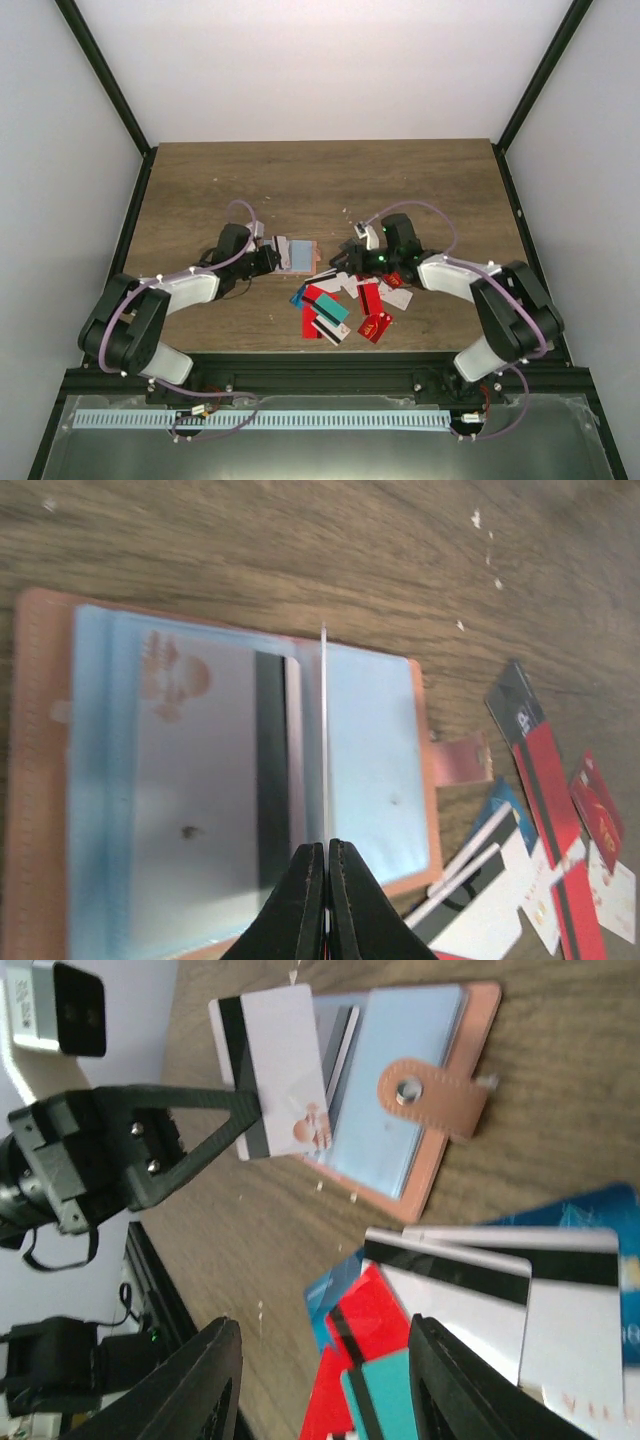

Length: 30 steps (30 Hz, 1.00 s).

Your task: Put the credit cards into the card holder

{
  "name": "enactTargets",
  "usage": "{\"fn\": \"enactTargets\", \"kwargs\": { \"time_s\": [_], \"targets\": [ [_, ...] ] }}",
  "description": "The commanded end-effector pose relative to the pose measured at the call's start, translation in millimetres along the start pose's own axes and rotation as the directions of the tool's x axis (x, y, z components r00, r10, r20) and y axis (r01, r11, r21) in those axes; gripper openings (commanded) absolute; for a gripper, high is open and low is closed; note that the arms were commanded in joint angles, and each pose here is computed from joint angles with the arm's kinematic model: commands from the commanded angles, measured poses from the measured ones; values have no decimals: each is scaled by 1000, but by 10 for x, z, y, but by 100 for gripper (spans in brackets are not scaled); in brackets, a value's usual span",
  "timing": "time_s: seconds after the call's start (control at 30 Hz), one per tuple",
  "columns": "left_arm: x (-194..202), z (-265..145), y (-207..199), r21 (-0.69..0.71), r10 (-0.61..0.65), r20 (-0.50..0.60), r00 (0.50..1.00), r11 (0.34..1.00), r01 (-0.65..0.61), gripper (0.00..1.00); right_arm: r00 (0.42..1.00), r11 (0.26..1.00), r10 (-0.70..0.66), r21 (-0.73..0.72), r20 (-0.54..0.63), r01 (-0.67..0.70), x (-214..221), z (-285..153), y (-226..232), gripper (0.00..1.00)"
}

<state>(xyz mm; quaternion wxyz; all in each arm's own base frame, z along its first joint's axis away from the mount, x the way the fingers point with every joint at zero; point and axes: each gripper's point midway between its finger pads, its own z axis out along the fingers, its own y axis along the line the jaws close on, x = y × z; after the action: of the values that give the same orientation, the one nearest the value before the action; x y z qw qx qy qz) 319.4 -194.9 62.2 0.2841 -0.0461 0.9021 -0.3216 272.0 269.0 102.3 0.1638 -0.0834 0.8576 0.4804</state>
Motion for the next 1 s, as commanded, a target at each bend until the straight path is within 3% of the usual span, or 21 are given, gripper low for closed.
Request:
{"fn": "enactTargets", "kwargs": {
  "time_s": [0.0,0.4,0.97],
  "targets": [
    [-265,-6,48,-12,26,77,997,1000,-25,4,998,999,-50,13,32,50,-267,180,40,48],
    [-274,132,-14,84,28,50,998,996,-32,4,1000,998,-20,61,-16,21,-278,522,-222,46],
    [-152,269,40,107,-8,3,1000,994,8,4,997,995,36,96,-69,-29,-163,731,-512,38]
  ]
}}
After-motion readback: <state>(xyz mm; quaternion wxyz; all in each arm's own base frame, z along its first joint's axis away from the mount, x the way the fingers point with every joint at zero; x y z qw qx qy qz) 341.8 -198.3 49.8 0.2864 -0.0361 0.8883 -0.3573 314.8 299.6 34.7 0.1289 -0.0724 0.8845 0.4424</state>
